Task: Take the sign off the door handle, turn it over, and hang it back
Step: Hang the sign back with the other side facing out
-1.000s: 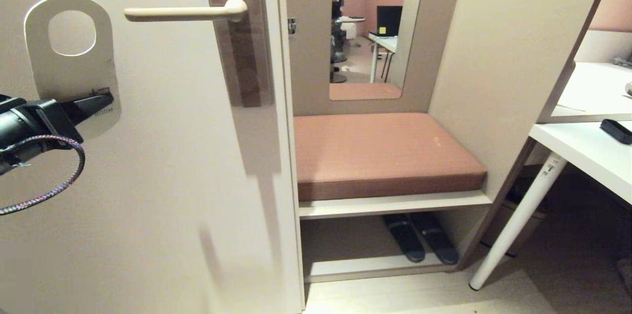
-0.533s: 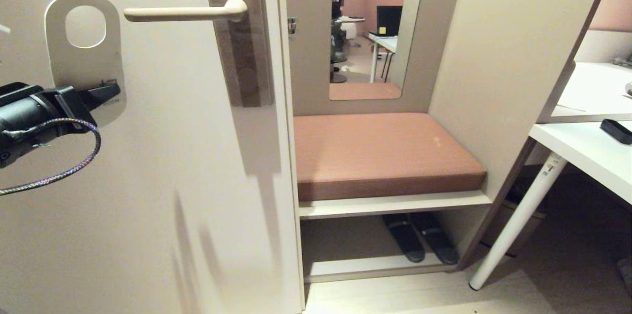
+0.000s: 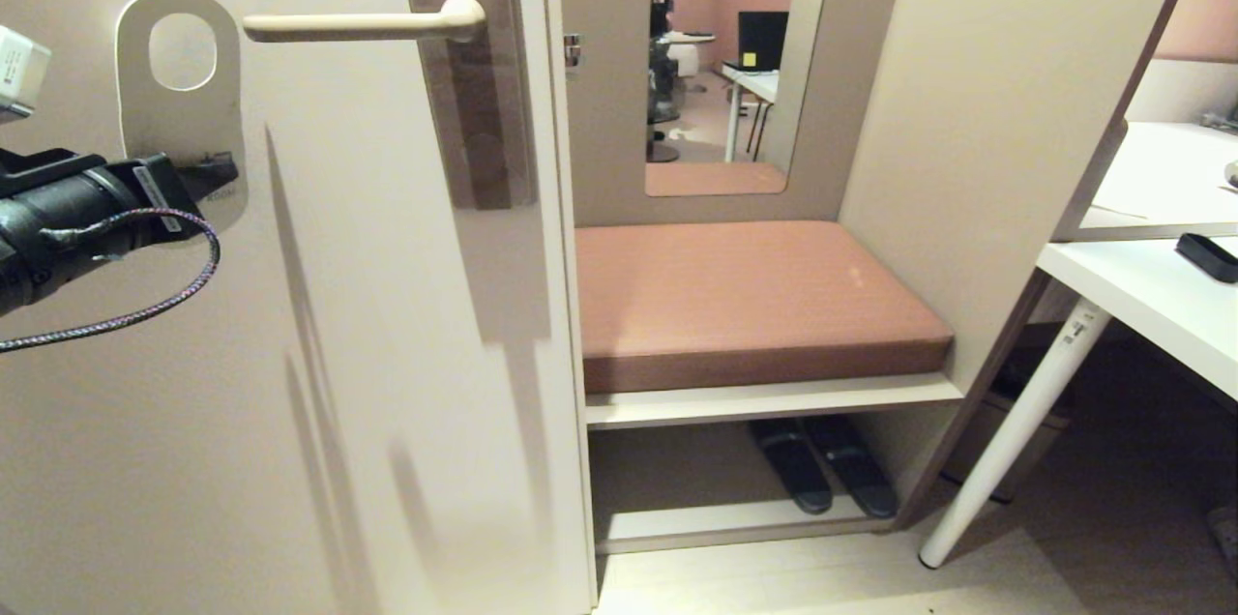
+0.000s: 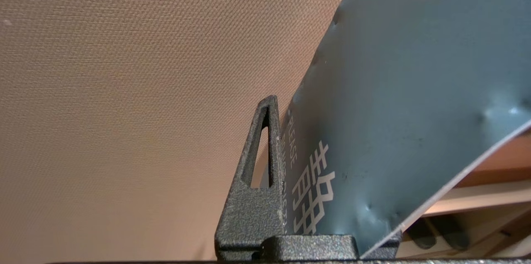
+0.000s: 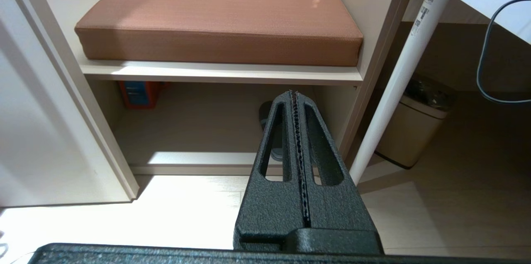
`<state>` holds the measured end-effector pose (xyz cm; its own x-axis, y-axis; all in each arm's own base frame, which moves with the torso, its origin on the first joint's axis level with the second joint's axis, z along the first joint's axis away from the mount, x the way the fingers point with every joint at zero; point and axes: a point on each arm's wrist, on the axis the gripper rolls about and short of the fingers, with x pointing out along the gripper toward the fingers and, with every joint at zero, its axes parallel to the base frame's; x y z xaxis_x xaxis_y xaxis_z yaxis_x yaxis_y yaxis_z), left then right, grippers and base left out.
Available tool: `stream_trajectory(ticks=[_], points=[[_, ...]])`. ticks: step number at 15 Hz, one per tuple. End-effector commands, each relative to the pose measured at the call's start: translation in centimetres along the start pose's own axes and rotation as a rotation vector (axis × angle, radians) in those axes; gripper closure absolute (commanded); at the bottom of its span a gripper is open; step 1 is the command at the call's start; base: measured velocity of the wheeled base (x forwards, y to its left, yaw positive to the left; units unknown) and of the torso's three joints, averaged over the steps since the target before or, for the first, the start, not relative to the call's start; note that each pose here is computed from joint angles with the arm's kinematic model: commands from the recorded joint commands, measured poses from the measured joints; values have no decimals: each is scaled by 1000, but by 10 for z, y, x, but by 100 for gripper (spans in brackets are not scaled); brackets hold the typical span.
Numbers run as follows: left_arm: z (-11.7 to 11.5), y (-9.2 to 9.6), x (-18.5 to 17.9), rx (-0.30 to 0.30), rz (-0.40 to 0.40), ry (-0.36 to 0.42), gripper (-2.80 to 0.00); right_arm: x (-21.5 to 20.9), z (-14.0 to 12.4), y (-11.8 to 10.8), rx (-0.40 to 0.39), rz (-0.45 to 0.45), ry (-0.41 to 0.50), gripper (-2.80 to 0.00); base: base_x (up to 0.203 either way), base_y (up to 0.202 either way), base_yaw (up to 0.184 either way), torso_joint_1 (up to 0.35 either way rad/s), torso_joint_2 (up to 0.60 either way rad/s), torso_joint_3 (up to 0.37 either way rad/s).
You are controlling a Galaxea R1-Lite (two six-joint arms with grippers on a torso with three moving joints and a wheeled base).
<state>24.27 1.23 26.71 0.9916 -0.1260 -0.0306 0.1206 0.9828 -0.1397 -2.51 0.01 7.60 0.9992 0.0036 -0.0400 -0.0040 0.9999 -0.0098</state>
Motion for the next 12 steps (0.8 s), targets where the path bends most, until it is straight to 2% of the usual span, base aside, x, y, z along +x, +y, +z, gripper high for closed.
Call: stream_trajectory(ticks=[1, 3, 8, 12], points=[[4, -9, 3, -31, -9, -5, 0, 0, 0, 0, -1, 0, 1, 0, 0, 0, 0, 0, 0, 0], [6, -19, 4, -71, 2, 6, 0, 0, 0, 0, -2, 0, 1, 0, 0, 0, 0, 0, 0, 0], [10, -31, 6, -98, -7, -2, 0, 0, 0, 0, -1, 0, 1, 0, 0, 0, 0, 0, 0, 0], [18, -44, 6, -164, -11, 0, 0, 0, 0, 0, -1, 0, 1, 0, 0, 0, 0, 0, 0, 0]])
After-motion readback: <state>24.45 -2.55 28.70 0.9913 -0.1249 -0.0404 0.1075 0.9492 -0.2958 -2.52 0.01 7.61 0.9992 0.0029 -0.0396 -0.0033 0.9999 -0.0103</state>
